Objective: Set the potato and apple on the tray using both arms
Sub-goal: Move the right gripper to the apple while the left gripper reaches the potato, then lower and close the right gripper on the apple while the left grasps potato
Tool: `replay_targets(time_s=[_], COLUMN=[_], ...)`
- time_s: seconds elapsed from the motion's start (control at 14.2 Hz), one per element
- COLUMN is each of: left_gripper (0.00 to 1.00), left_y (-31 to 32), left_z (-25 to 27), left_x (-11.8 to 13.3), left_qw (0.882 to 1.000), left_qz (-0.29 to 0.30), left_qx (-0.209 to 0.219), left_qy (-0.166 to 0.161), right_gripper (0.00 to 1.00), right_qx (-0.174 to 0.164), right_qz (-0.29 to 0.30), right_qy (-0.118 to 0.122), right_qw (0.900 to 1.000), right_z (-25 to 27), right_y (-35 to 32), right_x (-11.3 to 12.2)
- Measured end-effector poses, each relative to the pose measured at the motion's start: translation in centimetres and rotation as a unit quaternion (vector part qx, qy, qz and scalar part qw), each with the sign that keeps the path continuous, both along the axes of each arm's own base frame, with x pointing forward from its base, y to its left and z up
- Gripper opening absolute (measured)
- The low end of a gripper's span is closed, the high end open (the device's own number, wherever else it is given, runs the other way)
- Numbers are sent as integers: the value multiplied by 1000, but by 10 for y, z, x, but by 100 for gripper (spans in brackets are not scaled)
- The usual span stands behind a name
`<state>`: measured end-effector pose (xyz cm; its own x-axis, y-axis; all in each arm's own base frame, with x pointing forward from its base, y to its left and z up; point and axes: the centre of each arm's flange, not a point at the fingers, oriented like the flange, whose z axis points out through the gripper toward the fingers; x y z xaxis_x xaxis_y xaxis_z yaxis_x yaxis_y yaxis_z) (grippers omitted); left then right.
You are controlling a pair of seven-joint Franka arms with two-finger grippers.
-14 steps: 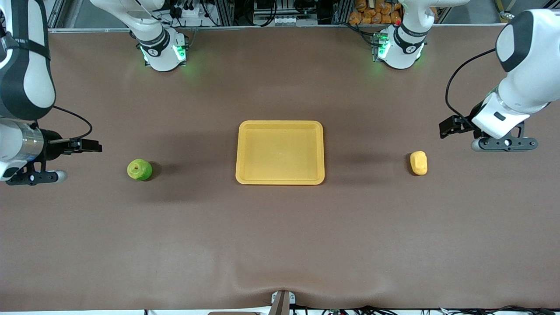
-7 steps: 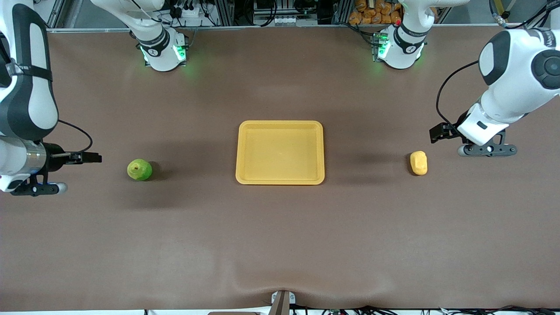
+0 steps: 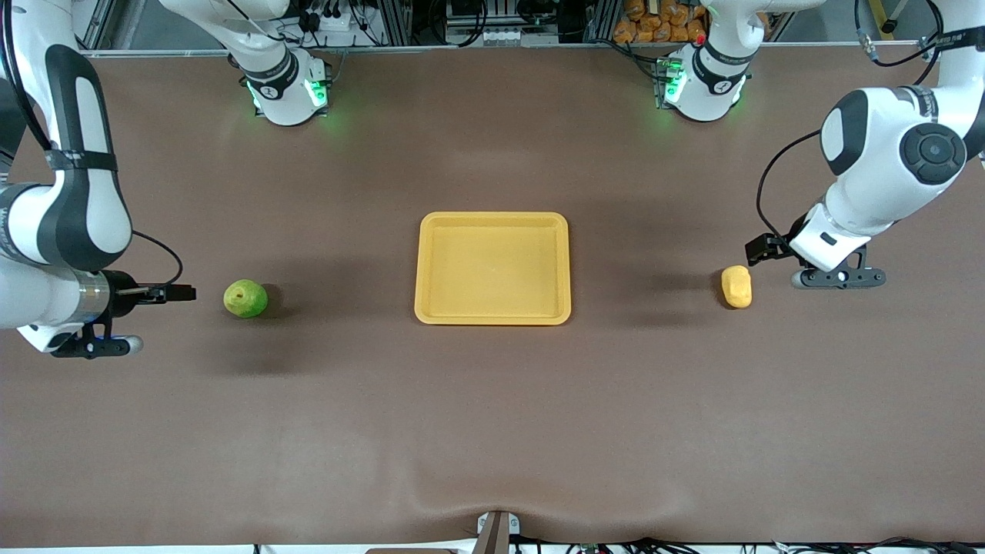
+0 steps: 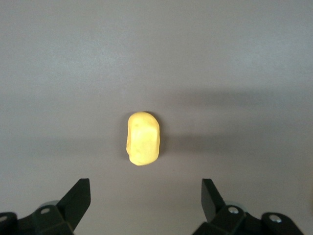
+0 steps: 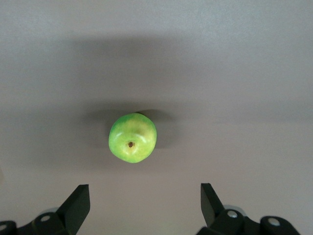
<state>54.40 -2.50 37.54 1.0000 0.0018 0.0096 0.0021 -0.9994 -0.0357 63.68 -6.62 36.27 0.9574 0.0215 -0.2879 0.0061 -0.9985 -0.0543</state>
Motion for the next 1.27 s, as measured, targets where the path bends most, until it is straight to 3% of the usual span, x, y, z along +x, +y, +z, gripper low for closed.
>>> replay_targets(time_s=[0.92, 1.27], left_gripper=[100, 100], left_y=[21, 21], left_z=[-77, -118], left_x=[7, 9], left_qw=[999, 998], left_qz=[19, 18], left_qx=[-3, -5], left_qy=[42, 55], right_gripper=[100, 100], right_qx=[6, 7], right_qz=[-18, -50], right_qy=[-21, -11], right_qw=[1000, 999], right_z=[-63, -84], right_y=[3, 9], right_x=[-15, -20])
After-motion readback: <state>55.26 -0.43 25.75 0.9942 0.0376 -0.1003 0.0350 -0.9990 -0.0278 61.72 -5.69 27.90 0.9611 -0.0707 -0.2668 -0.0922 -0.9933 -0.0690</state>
